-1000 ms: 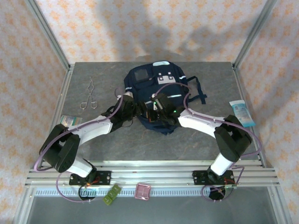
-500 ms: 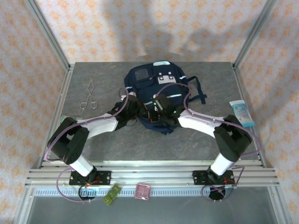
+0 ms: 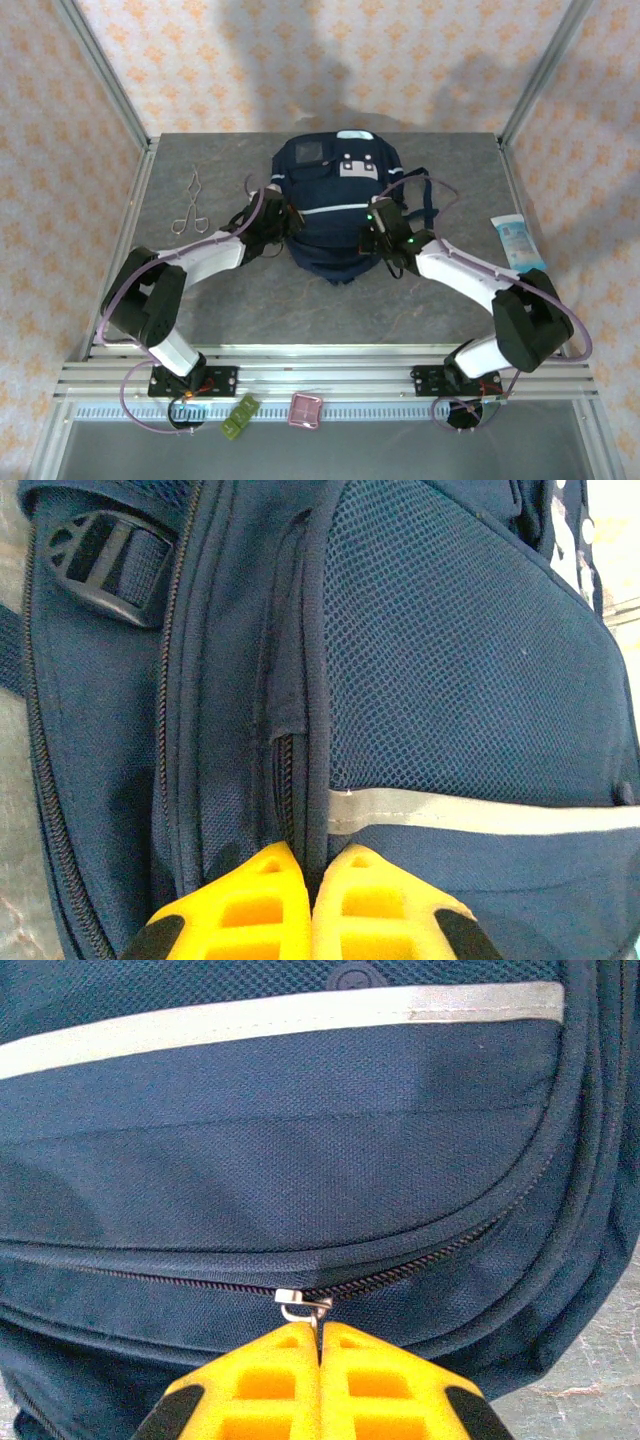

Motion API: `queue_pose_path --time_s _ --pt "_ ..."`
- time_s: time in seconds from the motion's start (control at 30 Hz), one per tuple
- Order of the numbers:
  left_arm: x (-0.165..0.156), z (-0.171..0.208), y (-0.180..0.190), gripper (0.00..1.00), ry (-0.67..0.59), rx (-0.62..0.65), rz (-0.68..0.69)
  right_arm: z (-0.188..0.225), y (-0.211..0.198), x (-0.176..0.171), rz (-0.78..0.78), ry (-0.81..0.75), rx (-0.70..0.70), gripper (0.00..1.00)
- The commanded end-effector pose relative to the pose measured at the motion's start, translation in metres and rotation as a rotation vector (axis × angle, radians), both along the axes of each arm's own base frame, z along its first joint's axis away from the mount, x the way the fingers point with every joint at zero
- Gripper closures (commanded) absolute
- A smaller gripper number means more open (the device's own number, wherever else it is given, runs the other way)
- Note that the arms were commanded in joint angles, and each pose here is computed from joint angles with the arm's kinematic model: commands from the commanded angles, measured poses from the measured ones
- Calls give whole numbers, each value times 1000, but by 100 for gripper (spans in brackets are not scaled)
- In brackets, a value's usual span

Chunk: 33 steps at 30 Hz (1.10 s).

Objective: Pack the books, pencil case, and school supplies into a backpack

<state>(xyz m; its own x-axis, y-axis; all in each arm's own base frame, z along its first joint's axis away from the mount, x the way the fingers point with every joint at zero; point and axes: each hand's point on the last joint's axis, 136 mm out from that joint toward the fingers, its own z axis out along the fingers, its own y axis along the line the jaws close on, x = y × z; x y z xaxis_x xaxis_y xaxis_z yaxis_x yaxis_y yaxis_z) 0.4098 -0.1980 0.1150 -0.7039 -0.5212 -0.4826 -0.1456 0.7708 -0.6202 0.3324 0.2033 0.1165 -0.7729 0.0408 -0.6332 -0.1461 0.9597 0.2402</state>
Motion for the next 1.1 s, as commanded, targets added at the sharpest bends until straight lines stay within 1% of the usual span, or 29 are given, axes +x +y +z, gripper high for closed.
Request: queue_pose_path --time_s 0.0,0.07,0.23,0.27,0.33,0.37,0.4,0.5,0.57,0.67,0.77,0.87,0.93,1.07 --pt "40 25 24 100 -96 63 74 -8 1 -23 40 50 -63 100" --pt "52 29 26 100 -94 68 76 -4 22 -28 90 48 -29 100" --pt "83 47 38 100 -119 70 89 11 79 -26 185 53 145 100" --pt "87 53 39 95 -126 65 89 13 87 -24 196 57 175 100" --pt "89 64 40 71 -145 49 86 16 101 -18 211 58 223 100" --pt "87 68 39 63 -150 35 85 15 104 -15 210 56 232 100" --pt "81 70 37 60 -153 9 78 14 106 -13 211 56 232 100" --pt "55 65 31 58 -134 -61 64 14 110 -11 217 57 238 100" --pt "34 58 26 57 -120 -83 60 12 110 -11 216 57 238 100" --pt "1 45 10 52 -99 -148 47 11 110 -11 218 58 234 100" --pt "-23 36 -4 47 -80 -231 47 7 109 -11 214 64 228 100" --pt "-33 36 -17 44 -91 -263 39 3 107 -12 207 70 228 100" --pt "-31 35 -21 43 -90 -257 42 2 107 -13 209 71 231 100" --pt "-24 30 -33 42 -72 -285 37 1 108 -13 213 73 231 100"
